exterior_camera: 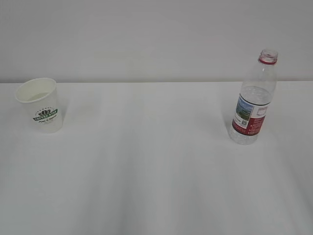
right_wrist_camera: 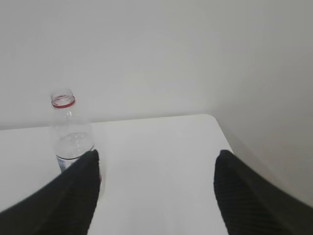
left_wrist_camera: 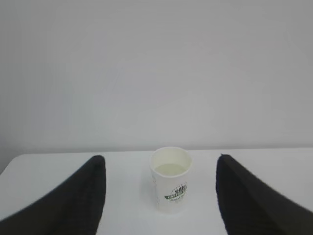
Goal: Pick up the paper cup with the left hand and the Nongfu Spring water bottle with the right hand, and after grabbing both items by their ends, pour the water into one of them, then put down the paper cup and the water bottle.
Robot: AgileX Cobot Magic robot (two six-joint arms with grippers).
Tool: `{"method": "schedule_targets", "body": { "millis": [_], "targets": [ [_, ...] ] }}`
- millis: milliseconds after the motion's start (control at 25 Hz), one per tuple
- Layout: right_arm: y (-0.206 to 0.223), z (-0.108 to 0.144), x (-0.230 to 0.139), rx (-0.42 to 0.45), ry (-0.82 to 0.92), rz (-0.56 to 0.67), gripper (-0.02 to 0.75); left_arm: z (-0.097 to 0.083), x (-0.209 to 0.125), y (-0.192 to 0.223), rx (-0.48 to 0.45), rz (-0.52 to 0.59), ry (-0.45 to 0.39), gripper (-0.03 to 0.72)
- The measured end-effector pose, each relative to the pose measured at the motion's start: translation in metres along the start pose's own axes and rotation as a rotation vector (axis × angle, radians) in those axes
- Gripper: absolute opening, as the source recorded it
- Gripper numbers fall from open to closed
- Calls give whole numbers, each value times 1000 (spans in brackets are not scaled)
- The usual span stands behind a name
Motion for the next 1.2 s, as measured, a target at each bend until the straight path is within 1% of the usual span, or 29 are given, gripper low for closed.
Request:
{"method": "schedule_targets", "body": {
  "millis": [120,280,400,520,720,840,1000,1200],
  "targets": [
    [-12,-7,0,-42,4,33,548,4,6,-9,6,59,-4,506],
    [-29,-15,3,-94,23,86,548,8,20,-23,13,89,16,503],
    [-43,-21,2,-141,19,154,548,11,24,-33,16,135,18,501],
    [-56,-27,1,-185,18,225,548,12,20,-44,14,223,13,500],
    [-77,-33,1,-232,36,308,548,11,1,-57,-2,387,4,499],
    [-80,-29,-2,-212,57,336,548,6,-10,-62,-32,470,-13,499],
    [-82,-18,-7,-139,101,360,548,1,-19,-67,-66,540,-33,498],
    [-93,-17,-8,-104,94,309,548,0,-25,-70,-71,579,-33,498]
  ]
}}
Point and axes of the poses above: a point on each arm's last joint axis where the gripper is mounted, y pointing out along that axis toward the gripper, z along the wrist's bending axis when the last joint is at zero, x = y × z, the point moved 6 cm from there along y, pointing out along that axis toward the gripper, and after that the axes turned 12 degrees about y, right-handed, at the moved point
